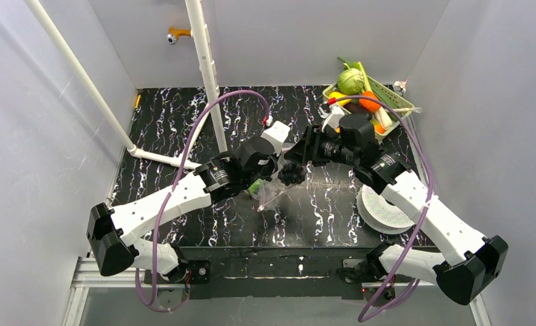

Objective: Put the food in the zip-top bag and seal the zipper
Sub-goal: Place the fake fruit in the zipper food storage bag, then pick up the fake vegetable from the bin.

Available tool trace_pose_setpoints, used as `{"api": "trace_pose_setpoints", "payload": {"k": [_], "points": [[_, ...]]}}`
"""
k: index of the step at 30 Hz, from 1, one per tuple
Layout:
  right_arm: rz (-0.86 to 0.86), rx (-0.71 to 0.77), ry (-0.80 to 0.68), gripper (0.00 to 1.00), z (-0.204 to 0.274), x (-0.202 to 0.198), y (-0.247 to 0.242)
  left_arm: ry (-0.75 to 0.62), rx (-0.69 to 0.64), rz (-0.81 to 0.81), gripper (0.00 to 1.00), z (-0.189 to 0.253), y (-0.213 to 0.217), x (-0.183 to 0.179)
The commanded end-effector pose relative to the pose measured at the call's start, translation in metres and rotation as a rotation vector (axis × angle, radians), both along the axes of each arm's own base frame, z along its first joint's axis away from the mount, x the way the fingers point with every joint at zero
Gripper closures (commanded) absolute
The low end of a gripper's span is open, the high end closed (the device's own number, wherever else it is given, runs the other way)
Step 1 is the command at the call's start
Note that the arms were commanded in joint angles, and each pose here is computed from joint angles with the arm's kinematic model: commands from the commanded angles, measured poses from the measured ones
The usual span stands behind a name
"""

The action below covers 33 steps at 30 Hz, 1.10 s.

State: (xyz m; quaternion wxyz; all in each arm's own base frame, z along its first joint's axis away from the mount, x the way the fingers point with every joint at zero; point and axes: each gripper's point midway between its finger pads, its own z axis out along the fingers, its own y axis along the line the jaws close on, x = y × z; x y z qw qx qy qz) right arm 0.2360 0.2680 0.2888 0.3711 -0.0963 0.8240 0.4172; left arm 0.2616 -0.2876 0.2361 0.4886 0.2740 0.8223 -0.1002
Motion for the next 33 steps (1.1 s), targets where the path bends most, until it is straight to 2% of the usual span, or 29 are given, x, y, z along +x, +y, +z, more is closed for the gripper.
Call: {"api": "trace_pose_setpoints", "payload": {"k": [1,5,17,26,33], "points": [[0.013,-0.005,-0.058,0.31,0.017,0.001,0.003,-0.046,-0.052,0.01,1.0,0.025,0.002,0.0],[-0.005,-0.023,-0.056,0.27,0.013,0.004,0.001,-0.039,-0.056,0.005,1.0,0.024,0.001,-0.002],[-0.143,-0.121,-0.072,0.29,0.004,0.016,-0.025,-0.042,-0.048,0.009,1.0,0.024,0.002,0.0],[-0.363,-0.219,-0.129,0.29,-0.005,0.032,-0.068,-0.028,-0.05,0.001,1.0,0.021,-0.001,-0.002],[-0.62,-0.341,-0.102,0.27,-0.032,0.053,-0.109,-0.021,-0.053,-0.003,1.0,0.02,-0.002,-0.003]]}}
